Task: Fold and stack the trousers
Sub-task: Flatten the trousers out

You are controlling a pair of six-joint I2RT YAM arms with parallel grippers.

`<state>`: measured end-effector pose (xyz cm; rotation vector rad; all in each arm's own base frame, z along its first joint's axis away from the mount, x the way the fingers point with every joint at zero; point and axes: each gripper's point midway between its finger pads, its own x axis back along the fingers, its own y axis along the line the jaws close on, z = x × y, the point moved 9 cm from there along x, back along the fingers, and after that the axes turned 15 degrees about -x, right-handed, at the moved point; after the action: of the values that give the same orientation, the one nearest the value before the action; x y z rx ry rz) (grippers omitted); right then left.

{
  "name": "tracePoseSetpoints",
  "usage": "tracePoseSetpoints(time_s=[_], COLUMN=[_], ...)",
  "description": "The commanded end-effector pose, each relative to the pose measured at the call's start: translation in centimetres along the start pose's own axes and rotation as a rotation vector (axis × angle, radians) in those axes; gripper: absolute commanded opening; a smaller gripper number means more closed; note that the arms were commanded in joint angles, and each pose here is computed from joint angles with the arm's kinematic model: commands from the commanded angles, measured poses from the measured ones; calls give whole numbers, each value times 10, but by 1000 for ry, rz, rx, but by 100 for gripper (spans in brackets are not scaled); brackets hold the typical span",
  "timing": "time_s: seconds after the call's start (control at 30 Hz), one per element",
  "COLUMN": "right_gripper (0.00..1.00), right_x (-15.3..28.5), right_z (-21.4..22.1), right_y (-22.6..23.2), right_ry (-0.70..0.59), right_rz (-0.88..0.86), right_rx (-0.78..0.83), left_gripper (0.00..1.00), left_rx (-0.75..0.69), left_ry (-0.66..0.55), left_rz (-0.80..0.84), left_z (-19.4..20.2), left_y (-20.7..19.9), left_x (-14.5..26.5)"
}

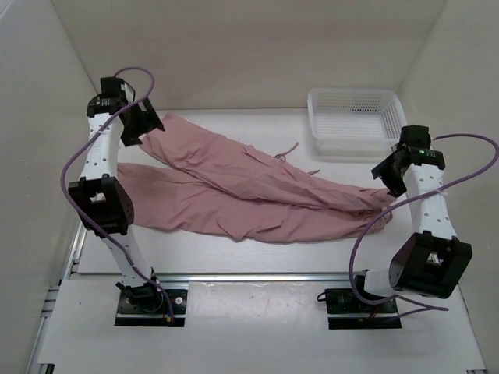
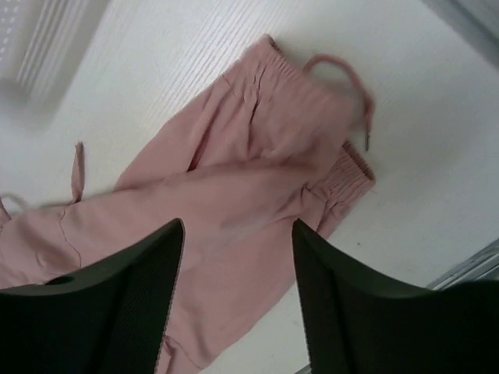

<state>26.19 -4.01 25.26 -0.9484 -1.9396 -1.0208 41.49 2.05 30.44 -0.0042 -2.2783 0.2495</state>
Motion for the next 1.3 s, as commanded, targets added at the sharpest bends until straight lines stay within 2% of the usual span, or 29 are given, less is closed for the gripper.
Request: tracePoseSetpoints(time_s=[0.0, 0.07, 0.1, 0.13, 0.17, 0.27, 0.3, 0.4, 0.43, 0.5, 0.57, 0.6, 0.63, 0.7, 0.77, 0.97, 1.07, 1.13, 1.17, 1.27], right_gripper=[64, 76, 76, 76, 77, 72, 61, 34, 24, 24, 43, 50, 66, 74, 76, 74, 70, 70, 70, 68], right_x=[3, 8, 13, 18, 20, 27, 32, 34, 24, 19, 0, -5, -9, -18, -22, -51, -62, -62, -60, -58], right_z=[-4, -4, -7, -7, -9, -6, -5, 7, 21, 42, 68, 76, 83, 91, 91, 90, 89, 89, 89, 90], right_y=[10, 10, 11, 10, 9, 0, -5, -18, -30, -39, -58, -64, -65, -72, -69, -65, -68, -68, -70, -75], right_ry=[15, 4, -8, -19, -39, -52, -63, -32, 32, 158, 282, 317, 354, 393, 391, 382, 359, 352, 337, 316], right_rz=[-67, -81, -97, -112, -108, -108, -105, -108, -78, -111, -76, -78, -95, -81, -84, -20, 38, 44, 41, 44], right_rx=[21, 18, 27, 35, 33, 42, 41, 55, 66, 72, 49, 48, 33, 31, 31, 14, 21, 22, 22, 24], left_gripper=[97, 88, 84, 76, 53, 19, 11, 11, 14, 32, 53, 78, 87, 94, 94, 91, 86, 80, 79, 75], left_rx=[76, 69, 68, 76, 74, 95, 97, 125, 127, 129, 134, 145, 141, 147, 138, 170, 294, 358, 436, 535], left_ry=[110, 79, 74, 71, 59, 81, 88, 173, 185, 253, 280, 337, 330, 397, 410, 483, 485, 439, 417, 387], left_rz=[-11, -21, -29, -43, -42, -49, -40, -19, -20, -14, 7, 24, 33, 39, 43, -57, -156, -207, -241, -308], left_z=[23, 23, 23, 25, 23, 32, 35, 62, 70, 99, 117, 138, 143, 166, 175, 202, 211, 210, 209, 211], left_y=[22, 21, 21, 21, 20, 24, 23, 19, 19, 13, 7, 3, -3, -6, -8, 4, 30, 49, 67, 95], left_x=[-19, -6, -2, 1, 6, 6, 7, -4, -1, -11, -10, -15, -15, -22, -23, -38, -34, -21, -15, -6])
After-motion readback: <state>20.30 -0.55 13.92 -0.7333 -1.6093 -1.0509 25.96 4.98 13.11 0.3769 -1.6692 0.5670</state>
